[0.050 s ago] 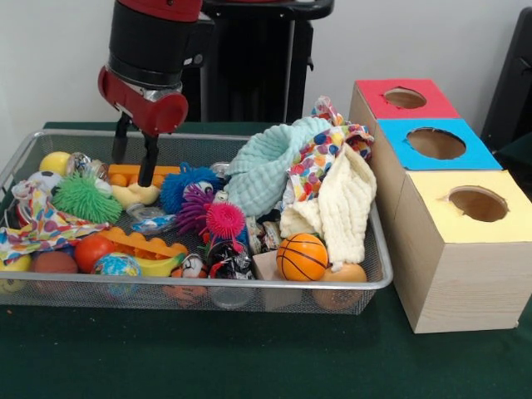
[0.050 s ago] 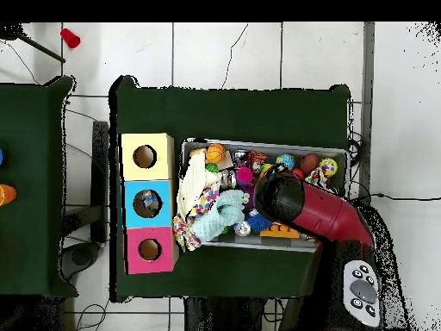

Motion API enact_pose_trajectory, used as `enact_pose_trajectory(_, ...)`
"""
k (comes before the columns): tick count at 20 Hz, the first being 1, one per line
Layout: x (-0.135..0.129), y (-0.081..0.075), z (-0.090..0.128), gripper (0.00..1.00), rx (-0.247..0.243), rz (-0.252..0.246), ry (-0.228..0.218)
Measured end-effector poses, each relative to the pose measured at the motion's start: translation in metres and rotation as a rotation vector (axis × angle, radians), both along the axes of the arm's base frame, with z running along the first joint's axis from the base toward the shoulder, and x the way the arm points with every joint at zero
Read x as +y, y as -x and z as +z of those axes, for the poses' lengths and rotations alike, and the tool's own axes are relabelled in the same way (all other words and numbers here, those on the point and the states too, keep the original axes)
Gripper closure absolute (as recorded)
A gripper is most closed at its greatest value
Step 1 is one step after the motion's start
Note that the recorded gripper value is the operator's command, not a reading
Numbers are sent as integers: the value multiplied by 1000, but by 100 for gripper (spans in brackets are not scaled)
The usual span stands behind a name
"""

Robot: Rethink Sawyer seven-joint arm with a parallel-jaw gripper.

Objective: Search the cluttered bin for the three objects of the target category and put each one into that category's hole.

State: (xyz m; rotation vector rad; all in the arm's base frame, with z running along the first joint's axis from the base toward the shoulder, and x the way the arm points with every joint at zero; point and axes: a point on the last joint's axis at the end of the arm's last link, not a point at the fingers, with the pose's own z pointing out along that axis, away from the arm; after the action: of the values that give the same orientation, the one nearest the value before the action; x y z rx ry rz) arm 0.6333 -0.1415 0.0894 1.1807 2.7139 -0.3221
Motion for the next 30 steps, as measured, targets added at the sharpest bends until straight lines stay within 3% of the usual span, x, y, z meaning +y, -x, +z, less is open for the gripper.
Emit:
enact_pose_trajectory(4, 4, 0, 4, 0, 86, -13, -1)
enact_pose_trajectory(7, 20, 6, 3, 0, 184, -37, -17)
enact_pose_trajectory(11, 35, 9, -5, 0, 208, -66, -20)
enact_pose_trajectory(20, 67, 24, -46, 0, 243, -209, 3)
enact_pose_trajectory(25, 76, 34, -66, 0, 265, -253, 23)
enact_pose_trajectory(30, 77, 43, -82, 0, 287, -266, 32)
